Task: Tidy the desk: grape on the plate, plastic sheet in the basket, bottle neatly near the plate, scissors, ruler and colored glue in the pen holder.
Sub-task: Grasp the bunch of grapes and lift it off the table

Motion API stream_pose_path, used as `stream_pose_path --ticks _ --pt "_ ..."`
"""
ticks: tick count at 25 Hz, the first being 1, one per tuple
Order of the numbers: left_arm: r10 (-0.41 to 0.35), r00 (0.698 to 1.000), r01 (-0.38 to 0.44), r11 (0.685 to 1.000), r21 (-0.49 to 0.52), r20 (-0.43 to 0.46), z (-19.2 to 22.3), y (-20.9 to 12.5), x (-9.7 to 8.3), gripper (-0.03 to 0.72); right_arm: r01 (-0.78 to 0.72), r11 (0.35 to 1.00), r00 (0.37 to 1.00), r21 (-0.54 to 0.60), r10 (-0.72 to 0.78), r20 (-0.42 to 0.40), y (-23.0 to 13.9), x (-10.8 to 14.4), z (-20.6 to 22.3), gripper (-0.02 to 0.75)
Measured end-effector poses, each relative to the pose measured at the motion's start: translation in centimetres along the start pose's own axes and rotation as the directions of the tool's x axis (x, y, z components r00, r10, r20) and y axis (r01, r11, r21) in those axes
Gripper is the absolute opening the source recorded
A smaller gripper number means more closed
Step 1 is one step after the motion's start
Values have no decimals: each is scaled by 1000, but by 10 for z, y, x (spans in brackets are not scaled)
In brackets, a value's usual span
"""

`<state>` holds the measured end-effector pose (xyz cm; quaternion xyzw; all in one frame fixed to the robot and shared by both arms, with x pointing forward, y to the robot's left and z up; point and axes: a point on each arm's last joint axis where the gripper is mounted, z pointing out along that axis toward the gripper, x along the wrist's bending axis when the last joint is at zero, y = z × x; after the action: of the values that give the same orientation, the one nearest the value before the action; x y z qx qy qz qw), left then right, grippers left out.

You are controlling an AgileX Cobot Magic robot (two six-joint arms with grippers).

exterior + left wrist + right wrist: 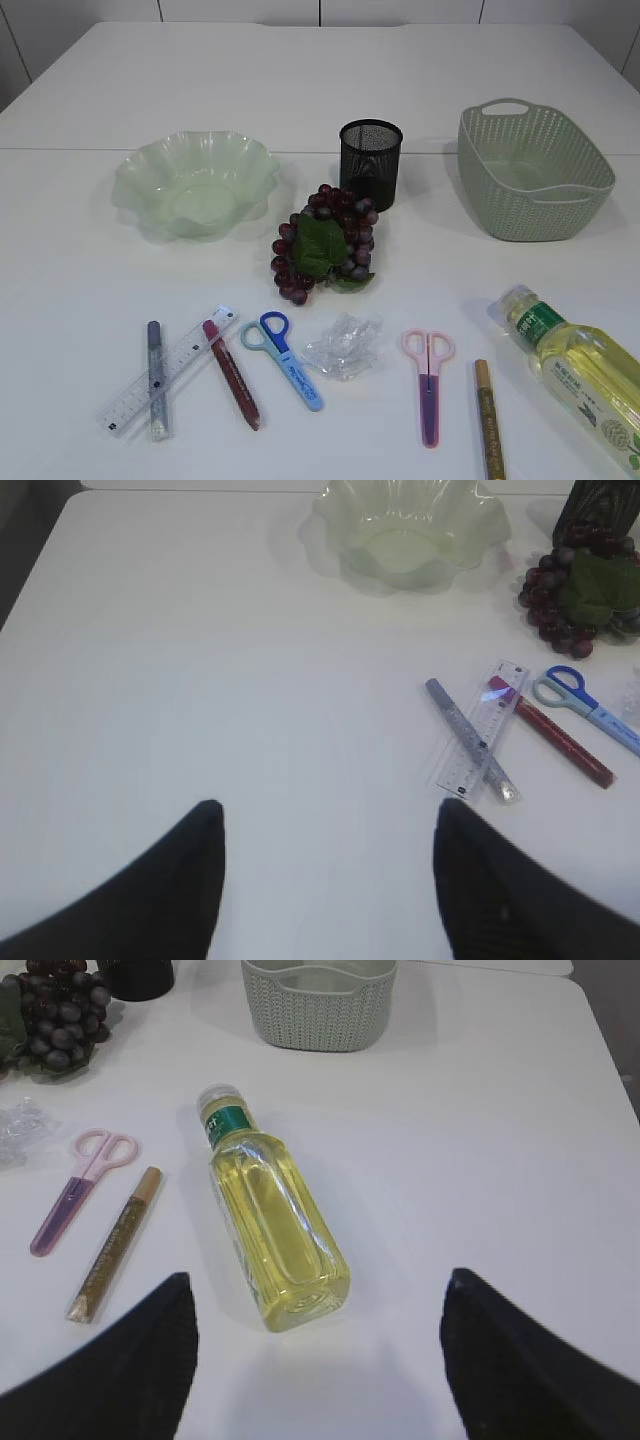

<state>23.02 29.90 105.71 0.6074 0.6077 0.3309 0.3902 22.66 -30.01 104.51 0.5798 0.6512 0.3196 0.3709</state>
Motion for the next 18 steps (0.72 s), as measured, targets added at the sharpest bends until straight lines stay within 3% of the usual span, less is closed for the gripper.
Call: stream_pose_path --ticks 5,8,13,18 --pt "-14 1000 14 1000 13 25 3 3 -2 468 -19 1000 1000 -3 19 22 0 -2 0 584" --pt "-46 997 44 998 33 65 13 16 -7 466 -124 991 992 -52 126 28 5 -3 -3 584" --pt "-109 988 104 993 53 107 45 49 -12 458 -166 985 986 -52 168 26 18 -5 4 584" --pt "-52 994 45 996 81 94 88 70 -11 458 -176 984 984 -19 176 11 47 -7 19 584"
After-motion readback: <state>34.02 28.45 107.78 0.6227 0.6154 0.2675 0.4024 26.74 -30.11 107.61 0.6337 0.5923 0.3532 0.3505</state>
